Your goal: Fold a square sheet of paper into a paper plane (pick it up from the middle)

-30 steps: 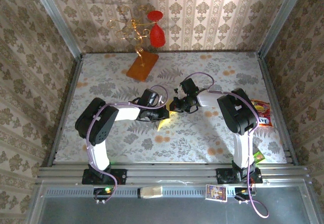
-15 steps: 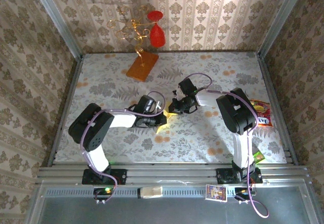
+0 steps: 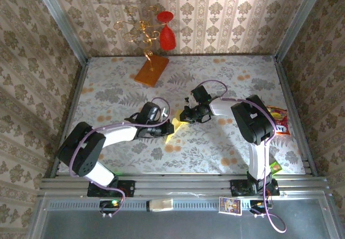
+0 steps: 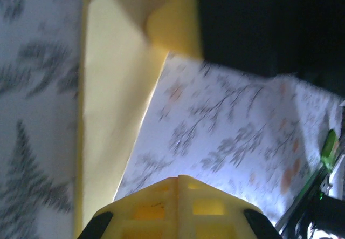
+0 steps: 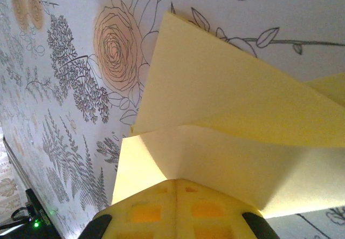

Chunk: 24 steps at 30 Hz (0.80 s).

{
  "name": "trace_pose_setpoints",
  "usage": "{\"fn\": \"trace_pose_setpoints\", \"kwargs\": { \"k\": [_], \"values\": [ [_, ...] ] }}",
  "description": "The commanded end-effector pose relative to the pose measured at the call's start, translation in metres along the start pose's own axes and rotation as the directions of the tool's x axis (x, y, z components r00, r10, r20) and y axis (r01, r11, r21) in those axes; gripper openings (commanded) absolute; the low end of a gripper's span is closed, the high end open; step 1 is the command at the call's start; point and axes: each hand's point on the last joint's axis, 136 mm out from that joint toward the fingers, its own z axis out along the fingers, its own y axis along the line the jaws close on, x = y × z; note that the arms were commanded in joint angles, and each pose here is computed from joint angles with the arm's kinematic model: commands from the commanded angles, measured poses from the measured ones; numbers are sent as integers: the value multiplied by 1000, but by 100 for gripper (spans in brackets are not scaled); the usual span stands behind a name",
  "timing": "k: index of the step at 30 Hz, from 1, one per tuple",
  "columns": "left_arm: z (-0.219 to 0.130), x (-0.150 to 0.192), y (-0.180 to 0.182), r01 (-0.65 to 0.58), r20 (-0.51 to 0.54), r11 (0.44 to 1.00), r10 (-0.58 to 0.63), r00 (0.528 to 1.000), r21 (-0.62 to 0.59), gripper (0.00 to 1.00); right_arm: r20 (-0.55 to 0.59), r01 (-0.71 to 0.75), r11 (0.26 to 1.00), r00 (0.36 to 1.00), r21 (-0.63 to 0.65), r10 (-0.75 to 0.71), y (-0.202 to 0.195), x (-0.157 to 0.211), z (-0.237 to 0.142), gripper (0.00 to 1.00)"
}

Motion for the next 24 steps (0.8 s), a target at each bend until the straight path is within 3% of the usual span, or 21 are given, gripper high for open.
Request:
{"fn": "trace_pose_setpoints", "kwargs": {
  "k": [1, 5, 13, 24],
  "values": [
    [12, -25, 2, -7, 39, 1000, 8, 999, -29, 0, -26, -68, 990, 997, 121, 71, -34, 17, 10, 6],
    [29, -35, 19, 43, 39, 997, -41, 998, -60, 0, -16, -59, 992, 998, 115, 61, -33, 14, 7, 6],
    [42, -10, 47, 107, -30, 987, -111, 993, -116, 0, 21, -64, 994, 998, 94, 63, -34, 2, 0, 6],
    [41, 23, 75, 160, -95, 968, -181, 979, -196, 0, 121, -127, 986, 986, 105, 114, -59, -54, -27, 7]
  ]
}}
